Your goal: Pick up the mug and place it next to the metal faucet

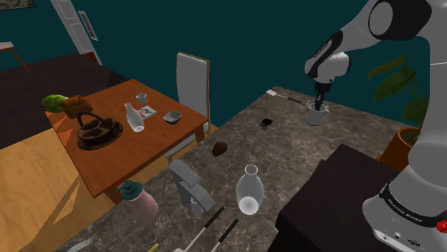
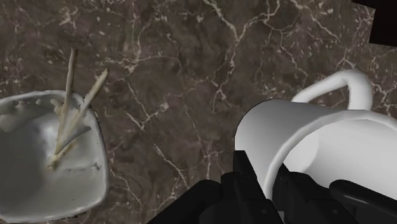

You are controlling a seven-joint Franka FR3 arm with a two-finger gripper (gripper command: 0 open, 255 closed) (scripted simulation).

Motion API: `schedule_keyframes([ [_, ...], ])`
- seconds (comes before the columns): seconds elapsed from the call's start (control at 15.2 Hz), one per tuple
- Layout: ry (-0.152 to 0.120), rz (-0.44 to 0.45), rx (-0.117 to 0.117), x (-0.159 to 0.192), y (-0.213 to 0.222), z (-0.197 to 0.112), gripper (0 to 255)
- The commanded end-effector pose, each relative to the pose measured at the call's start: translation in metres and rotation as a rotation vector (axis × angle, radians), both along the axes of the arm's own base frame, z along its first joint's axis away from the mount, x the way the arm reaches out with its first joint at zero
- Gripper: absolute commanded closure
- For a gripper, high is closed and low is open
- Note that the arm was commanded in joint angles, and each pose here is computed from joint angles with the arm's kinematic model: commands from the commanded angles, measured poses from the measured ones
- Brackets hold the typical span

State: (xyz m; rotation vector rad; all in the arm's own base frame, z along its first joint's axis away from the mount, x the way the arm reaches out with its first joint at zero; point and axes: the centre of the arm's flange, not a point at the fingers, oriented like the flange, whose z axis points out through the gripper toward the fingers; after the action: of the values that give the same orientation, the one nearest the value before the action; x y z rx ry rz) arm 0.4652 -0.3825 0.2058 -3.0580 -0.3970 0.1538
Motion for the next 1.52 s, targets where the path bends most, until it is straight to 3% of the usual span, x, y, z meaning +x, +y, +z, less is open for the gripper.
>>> schedule_keyframes([
  [0.0, 0.000, 0.000, 0.000, 0.000, -0.001, 0.011, 255],
  [1.45, 0.000, 0.000, 0.000, 0.000, -0.001, 0.127, 255],
])
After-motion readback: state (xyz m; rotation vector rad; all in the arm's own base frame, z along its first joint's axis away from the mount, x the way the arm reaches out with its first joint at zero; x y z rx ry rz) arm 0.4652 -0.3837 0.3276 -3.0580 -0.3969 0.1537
